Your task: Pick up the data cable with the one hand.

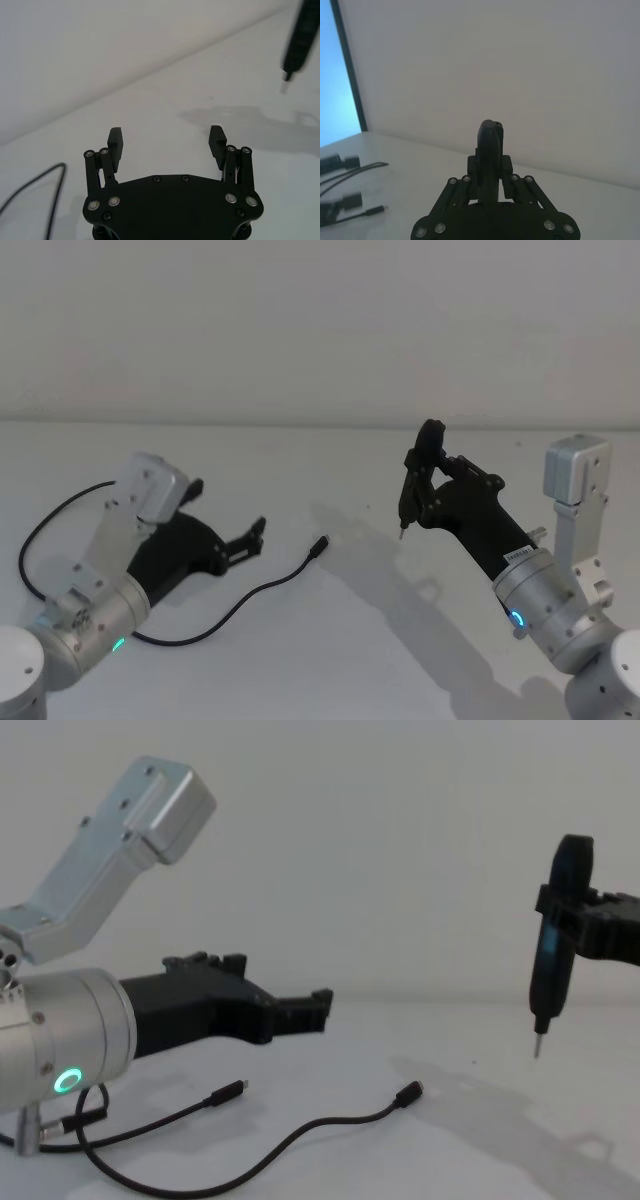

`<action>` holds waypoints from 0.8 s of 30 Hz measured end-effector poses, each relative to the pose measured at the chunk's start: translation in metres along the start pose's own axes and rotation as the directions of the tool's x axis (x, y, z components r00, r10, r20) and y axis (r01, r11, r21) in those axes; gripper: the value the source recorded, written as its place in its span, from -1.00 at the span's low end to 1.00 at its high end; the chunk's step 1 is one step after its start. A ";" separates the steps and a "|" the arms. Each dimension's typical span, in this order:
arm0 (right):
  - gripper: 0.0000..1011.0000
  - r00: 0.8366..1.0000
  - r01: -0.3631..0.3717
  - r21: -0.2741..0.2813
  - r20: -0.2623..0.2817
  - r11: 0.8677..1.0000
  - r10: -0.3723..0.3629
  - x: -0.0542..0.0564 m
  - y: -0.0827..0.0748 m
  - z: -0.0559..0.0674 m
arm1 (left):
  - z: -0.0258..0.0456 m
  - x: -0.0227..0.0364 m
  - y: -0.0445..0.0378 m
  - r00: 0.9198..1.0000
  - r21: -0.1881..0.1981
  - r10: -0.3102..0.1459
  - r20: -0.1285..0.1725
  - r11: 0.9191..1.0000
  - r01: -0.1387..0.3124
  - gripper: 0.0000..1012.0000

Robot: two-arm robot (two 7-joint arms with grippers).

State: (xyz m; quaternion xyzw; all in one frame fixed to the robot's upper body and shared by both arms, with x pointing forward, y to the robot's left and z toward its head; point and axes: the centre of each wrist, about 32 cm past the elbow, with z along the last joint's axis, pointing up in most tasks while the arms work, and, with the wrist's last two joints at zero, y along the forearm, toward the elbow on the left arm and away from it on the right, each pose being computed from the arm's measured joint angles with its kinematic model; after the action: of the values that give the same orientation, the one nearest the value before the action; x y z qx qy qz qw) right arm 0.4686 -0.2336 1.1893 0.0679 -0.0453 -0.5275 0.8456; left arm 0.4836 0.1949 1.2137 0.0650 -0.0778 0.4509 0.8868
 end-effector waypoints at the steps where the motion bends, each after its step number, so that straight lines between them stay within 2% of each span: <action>1: -0.46 1.000 -0.007 0.005 -0.003 1.000 0.007 0.000 0.001 0.000 | 0.0008 -0.0017 0.0021 1.000 0.013 -0.017 -0.005 1.000 0.017 0.98; 8: -0.46 0.998 -0.049 0.032 -0.027 0.998 0.050 0.004 0.008 -0.003 | 0.0048 -0.0080 0.0109 0.997 0.064 -0.076 -0.025 0.995 0.077 0.98; 12: -0.46 0.997 -0.069 0.050 -0.042 0.996 0.072 0.006 0.012 -0.006 | 0.0086 -0.0104 0.0151 0.995 0.084 -0.094 -0.033 0.992 0.096 0.98; 19: -0.46 0.993 -0.094 0.074 -0.058 0.993 0.098 0.008 0.017 -0.009 | 0.0137 -0.0110 0.0176 0.994 0.110 -0.104 -0.034 0.988 0.107 0.98; 24: -0.46 0.992 -0.105 0.088 -0.067 0.991 0.111 0.010 0.020 -0.010 | 0.0173 -0.0093 0.0165 0.994 0.136 -0.108 -0.030 0.984 0.111 0.98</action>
State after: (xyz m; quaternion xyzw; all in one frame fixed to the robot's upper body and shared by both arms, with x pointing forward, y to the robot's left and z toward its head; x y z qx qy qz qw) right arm 0.4918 -0.2332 1.1822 0.1198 -0.0405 -0.4759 0.8703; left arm 0.4634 0.1940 1.2297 0.1251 -0.0329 0.4065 0.9045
